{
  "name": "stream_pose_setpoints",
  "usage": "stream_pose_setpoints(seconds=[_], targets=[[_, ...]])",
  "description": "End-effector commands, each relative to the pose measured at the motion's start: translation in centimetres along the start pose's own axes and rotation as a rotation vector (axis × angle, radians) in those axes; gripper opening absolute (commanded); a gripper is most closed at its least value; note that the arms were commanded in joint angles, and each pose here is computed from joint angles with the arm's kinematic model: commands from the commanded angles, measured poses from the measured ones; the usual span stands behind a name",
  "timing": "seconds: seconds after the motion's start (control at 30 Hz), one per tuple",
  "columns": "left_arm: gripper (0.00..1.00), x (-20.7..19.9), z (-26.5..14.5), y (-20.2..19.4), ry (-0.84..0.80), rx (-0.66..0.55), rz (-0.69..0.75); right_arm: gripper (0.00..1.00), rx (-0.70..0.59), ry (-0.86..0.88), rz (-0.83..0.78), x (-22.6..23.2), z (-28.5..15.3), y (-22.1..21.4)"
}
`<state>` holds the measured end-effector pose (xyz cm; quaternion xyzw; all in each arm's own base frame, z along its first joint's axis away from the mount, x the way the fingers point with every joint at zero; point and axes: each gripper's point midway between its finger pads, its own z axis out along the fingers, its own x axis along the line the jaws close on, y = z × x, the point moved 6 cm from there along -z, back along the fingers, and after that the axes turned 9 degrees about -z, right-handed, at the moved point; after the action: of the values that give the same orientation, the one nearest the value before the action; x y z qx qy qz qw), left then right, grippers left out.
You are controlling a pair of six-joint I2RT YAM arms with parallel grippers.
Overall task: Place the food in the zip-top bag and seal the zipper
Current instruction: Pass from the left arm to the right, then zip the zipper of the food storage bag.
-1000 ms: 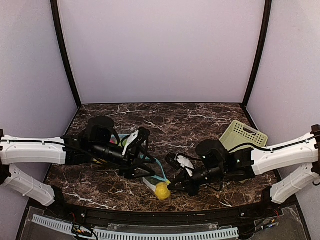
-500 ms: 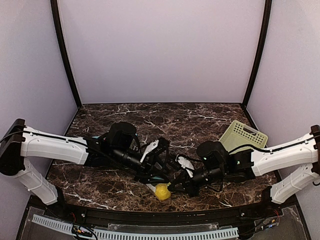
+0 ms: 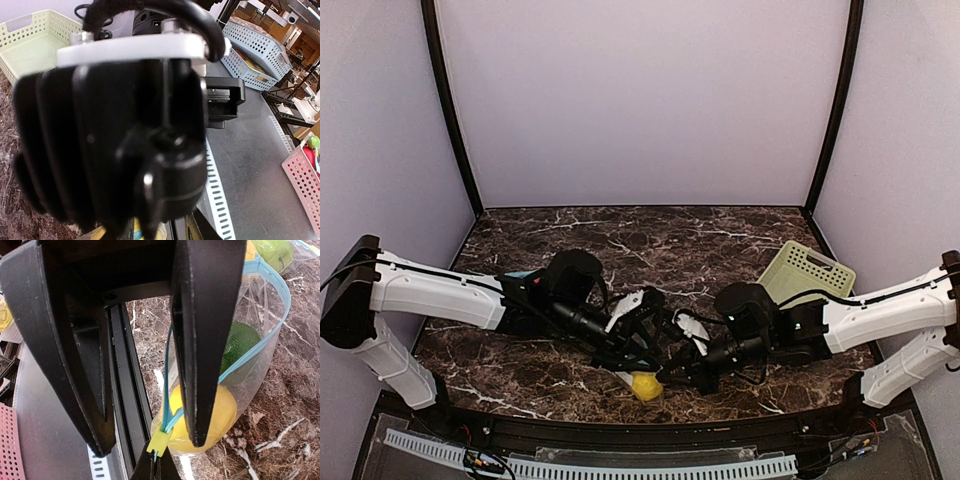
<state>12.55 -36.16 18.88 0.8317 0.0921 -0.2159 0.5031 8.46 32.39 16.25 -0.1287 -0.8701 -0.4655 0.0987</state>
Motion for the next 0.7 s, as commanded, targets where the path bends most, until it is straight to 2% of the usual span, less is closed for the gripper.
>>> stream_pose_setpoints(seconds=[0.0, 0.37, 0.67], targets=[[0.35, 0.1, 0.2, -0.6, 0.025, 0.047, 0.012, 0.0, -0.053, -0.002, -0.007, 0.0, -0.6, 0.8], [0.31, 0.0, 1.3, -1.3, 0.079, 0.101, 0.044, 0.0, -0.059, -0.006, -0.001, -0.2, -0.6, 0.8], [0.18, 0.1, 1.3, -1.6, 0.123, 0.125, 0.058, 0.0, -0.067, -0.022, 0.008, -0.3, -1.0, 0.7]])
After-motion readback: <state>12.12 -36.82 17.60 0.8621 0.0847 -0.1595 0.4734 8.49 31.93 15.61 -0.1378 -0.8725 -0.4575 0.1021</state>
